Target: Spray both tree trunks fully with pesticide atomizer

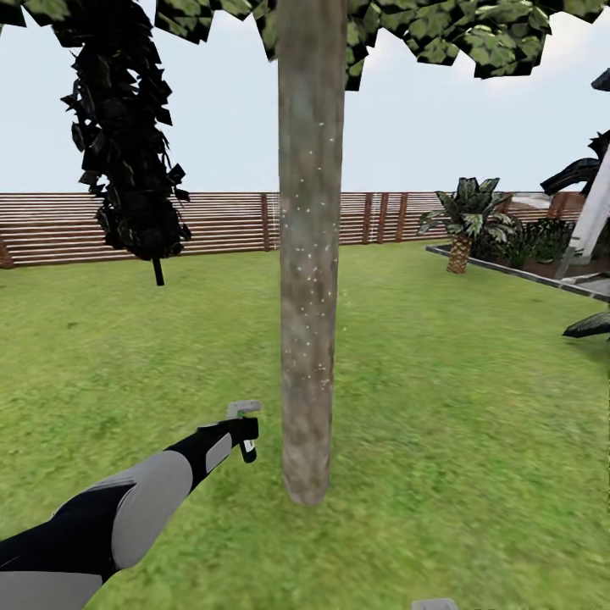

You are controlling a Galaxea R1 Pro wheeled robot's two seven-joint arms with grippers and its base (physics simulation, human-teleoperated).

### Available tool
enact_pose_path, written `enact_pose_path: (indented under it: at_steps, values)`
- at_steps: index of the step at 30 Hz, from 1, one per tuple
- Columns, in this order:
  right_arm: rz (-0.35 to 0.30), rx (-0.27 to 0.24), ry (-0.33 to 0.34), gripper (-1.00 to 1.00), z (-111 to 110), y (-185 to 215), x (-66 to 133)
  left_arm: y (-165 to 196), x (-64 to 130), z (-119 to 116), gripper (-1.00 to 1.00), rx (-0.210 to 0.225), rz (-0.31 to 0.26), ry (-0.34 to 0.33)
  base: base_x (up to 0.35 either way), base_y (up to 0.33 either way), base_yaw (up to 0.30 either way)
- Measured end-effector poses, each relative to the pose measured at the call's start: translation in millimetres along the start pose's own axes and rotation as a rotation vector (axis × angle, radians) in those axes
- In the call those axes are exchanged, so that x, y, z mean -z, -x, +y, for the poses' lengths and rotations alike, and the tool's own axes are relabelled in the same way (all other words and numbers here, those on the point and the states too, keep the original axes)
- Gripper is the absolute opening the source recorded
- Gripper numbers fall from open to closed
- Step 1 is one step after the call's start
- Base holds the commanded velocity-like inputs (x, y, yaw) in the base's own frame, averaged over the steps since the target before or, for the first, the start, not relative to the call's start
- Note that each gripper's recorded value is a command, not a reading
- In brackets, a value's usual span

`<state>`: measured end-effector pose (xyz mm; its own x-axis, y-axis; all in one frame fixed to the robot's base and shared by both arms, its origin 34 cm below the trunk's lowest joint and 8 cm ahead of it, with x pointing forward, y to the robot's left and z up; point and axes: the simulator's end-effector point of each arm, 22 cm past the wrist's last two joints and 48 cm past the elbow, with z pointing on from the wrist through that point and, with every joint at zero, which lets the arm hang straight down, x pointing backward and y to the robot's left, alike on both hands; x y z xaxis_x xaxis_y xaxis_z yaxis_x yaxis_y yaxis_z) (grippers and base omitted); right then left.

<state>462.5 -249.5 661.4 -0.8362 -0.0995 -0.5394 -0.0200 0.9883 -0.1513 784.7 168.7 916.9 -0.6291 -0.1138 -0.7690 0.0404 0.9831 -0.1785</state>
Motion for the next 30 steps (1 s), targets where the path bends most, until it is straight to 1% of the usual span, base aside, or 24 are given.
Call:
enact_pose_path:
  at_steps: [6, 13, 30]
  values:
    - [0.0, 0.0, 0.0, 1.0, 0.0, 0.0, 0.1, 0.0, 0.2, -0.2, -1.0, -0.001, 0.0, -0.001, 0.08, 0.35, -0.065]
    - [0.005, 0.001, 0.002, 1.0, 0.7, -4.2, 0.8, -0.4, 0.0, -0.4, -1.0, -0.002, 0.001, -0.001, 0.01, 0.35, -0.262]
    - [0.017, 0.003, 0.004, 1.0, 1.5, -8.2, 0.2, -4.0, -2.2, 0.2, -1.0, -0.003, 0.009, -0.001, -0.184, 0.332, -0.288]
